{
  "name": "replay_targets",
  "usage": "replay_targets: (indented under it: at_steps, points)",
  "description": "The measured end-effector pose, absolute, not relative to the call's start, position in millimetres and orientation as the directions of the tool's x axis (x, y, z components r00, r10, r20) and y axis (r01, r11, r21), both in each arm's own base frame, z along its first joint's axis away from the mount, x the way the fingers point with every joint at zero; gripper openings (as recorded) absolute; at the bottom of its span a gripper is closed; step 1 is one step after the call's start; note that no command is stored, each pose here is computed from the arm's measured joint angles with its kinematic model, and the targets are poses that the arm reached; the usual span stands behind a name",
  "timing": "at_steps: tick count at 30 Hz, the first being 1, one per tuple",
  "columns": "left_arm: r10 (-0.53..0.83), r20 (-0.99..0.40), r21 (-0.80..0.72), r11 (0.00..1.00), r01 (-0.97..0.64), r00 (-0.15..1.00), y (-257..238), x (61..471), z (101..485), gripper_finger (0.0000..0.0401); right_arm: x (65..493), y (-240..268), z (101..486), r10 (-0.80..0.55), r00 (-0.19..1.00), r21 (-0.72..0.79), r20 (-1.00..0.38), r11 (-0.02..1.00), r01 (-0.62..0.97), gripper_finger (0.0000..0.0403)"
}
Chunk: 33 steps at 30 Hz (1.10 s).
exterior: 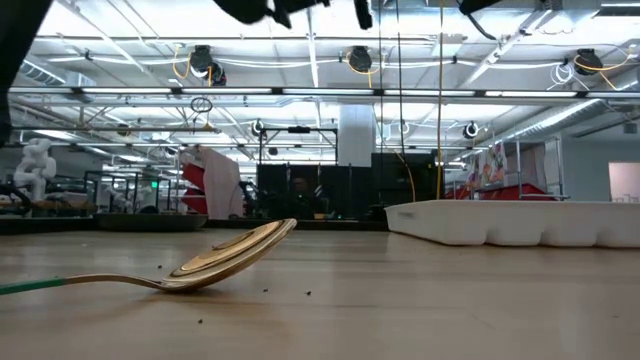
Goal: Sort silverware
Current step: Put the green fork into the silverware tray
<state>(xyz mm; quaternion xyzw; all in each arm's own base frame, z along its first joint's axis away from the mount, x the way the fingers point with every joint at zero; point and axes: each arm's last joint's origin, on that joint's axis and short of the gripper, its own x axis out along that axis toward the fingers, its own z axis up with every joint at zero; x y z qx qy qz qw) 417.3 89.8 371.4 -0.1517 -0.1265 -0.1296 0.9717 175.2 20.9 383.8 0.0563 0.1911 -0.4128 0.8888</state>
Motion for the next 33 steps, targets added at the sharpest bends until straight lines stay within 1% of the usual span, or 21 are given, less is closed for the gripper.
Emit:
replay_targets:
  at_steps: [7, 12, 15, 19, 24, 28, 30, 33]
  points:
    - [-0.198, 0.303, -0.323, 0.899, 0.296, 0.932, 96.8, 441.6, 334.4, 0.0063, 175.7, 20.5, 384.2, -0.715, 0.586, -0.053, -0.382, 0.649, 0.759, 0.0000]
    - [-0.142, 0.319, -0.334, 0.909, 0.251, 0.937, 98.9, 445.2, 329.7, 0.0063, 176.5, 20.7, 385.1, -0.714, 0.591, -0.041, -0.376, 0.650, 0.759, 0.0000]
    - [-0.113, 0.326, -0.315, 0.923, 0.221, 0.939, 100.1, 445.8, 328.9, 0.0063, 182.1, 21.4, 386.7, -0.713, 0.602, -0.036, -0.360, 0.656, 0.754, 0.0000]
    - [-0.111, 0.335, -0.298, 0.930, 0.217, 0.936, 98.8, 445.5, 330.3, 0.0063, 195.5, 19.3, 388.6, -0.716, 0.613, -0.056, -0.334, 0.665, 0.745, 0.0000]
    - [-0.173, 0.345, -0.252, 0.930, 0.268, 0.923, 92.3, 445.8, 331.7, 0.0063, 207.3, 15.4, 387.2, -0.718, 0.613, -0.088, -0.330, 0.670, 0.737, 0.0000]
    - [-0.215, 0.345, -0.219, 0.928, 0.301, 0.914, 87.4, 446.2, 332.1, 0.0063, 209.1, 14.0, 387.2, -0.704, 0.624, -0.081, -0.339, 0.682, 0.726, 0.0000]
    - [-0.224, 0.333, -0.201, 0.932, 0.301, 0.916, 88.4, 446.3, 331.0, 0.0064, 209.3, 14.0, 387.0, -0.700, 0.627, -0.079, -0.342, 0.687, 0.723, 0.0000]
    - [-0.289, 0.304, -0.151, 0.926, 0.345, 0.908, 89.2, 445.9, 329.0, 0.0072, 209.4, 14.3, 386.9, -0.692, 0.633, -0.076, -0.347, 0.694, 0.716, 0.0000]
